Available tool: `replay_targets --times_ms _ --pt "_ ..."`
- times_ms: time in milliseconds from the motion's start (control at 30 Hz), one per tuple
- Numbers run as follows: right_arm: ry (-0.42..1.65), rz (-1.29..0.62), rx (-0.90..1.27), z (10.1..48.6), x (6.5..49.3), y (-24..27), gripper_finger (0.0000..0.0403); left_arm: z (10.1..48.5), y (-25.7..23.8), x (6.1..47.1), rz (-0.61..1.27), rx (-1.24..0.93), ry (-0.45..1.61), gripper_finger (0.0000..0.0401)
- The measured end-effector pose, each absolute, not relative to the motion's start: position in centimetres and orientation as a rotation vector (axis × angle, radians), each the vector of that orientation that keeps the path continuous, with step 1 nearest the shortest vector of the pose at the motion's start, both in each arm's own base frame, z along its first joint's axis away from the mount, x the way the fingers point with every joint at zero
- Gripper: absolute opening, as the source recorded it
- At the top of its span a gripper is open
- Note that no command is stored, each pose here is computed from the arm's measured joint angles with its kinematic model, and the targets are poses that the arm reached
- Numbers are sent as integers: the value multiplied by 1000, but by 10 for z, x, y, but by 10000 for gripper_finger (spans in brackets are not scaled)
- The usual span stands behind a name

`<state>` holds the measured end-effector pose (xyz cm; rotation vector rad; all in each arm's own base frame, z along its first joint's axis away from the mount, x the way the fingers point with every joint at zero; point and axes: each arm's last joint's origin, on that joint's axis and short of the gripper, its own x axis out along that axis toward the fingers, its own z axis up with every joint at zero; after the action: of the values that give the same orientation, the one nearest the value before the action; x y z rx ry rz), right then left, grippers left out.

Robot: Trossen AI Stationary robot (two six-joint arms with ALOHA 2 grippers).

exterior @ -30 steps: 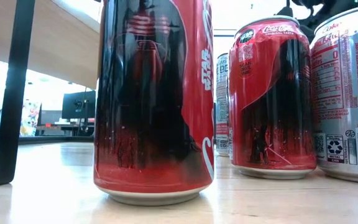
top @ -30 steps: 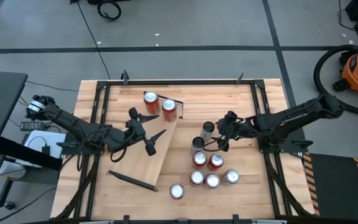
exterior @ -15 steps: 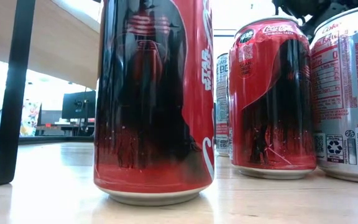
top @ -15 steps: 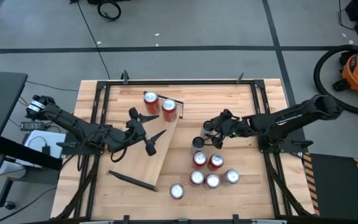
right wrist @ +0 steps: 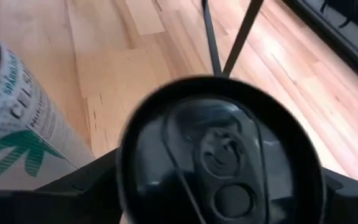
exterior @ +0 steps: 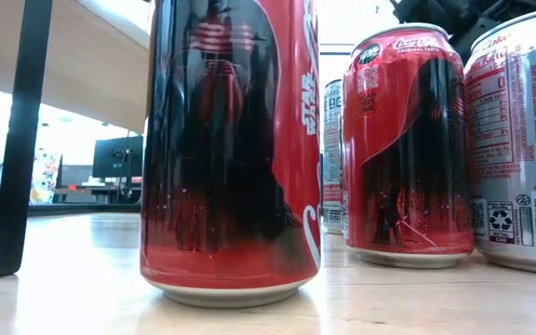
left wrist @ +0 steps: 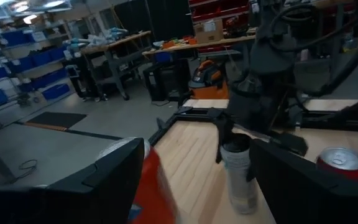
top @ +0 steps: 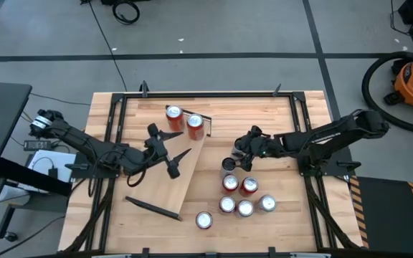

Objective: Place canned beverage on shelf
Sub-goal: Put the top white soda can on the shelf

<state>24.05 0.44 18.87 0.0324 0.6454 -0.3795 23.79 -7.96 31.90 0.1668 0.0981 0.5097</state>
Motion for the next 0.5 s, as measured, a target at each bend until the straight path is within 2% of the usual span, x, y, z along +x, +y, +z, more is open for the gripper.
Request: replay_targets --times_ms 233,500 --pt "545 -373 -4 217 234 -3 262 334 -96 219 461 162 52 302" --pt "459 -349 -76 275 237 -6 281 332 -104 215 416 164 67 302"
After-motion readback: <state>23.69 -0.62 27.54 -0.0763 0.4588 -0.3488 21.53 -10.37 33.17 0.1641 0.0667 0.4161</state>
